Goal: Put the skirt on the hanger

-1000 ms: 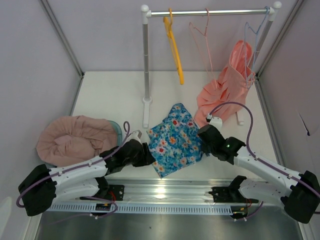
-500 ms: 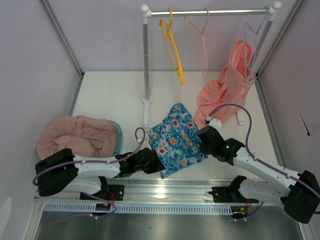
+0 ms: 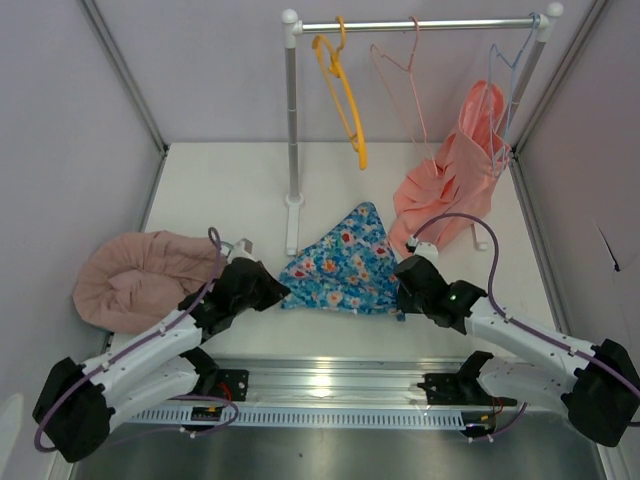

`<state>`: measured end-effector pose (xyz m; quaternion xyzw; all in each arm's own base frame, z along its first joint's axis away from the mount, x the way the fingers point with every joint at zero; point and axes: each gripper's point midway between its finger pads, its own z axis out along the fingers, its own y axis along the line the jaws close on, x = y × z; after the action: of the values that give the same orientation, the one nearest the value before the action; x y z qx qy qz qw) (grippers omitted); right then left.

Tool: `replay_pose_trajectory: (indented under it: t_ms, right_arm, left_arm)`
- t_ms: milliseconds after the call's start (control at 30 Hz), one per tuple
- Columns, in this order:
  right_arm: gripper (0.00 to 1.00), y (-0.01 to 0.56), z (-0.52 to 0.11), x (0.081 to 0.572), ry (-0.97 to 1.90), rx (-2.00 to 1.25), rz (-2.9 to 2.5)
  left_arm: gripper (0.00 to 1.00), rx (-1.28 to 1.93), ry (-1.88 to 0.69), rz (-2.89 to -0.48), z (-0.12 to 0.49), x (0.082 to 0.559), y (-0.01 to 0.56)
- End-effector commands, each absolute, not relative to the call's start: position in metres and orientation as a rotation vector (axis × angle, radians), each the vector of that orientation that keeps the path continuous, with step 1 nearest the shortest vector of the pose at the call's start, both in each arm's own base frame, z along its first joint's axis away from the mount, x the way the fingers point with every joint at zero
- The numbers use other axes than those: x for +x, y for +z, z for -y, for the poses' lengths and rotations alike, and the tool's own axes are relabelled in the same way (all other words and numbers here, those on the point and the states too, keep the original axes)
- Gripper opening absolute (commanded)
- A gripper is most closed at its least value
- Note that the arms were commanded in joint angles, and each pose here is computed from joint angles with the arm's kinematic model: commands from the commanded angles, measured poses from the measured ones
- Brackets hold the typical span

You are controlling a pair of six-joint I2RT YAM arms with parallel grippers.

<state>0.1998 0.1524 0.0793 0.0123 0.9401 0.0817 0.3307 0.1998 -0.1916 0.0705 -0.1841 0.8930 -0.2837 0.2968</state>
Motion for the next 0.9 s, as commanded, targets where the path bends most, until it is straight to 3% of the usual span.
replay_pose_trajectory:
  t_ms: [0,133,300,600,867]
  right_arm:
    - [0.06,0.072,-0.156,0.200,0.234,0.019,-2.461]
    - [0.44,0.061,-0.160,0.195,0.237,0.006,-2.486]
    - [0.67,0.062,-0.170,0.192,0.288,0.001,-2.485]
    - [0.69,0.034,-0.146,0.193,0.156,0.083,-2.529]
    - [0.67,0.034,-0.148,0.189,0.272,0.150,-2.520]
  left_arm:
    - [0.00,-0.411,-0.647,-2.361,0.163,0.209,0.092]
    - [0.00,-0.377,-0.647,-2.418,0.167,0.205,0.080]
    - [0.00,-0.401,-0.672,-2.452,0.167,0.194,0.058]
    - [0.00,-0.418,-0.609,-2.454,0.158,0.194,0.058]
    - [0.00,-0.513,-0.569,-2.388,0.136,0.195,0.074]
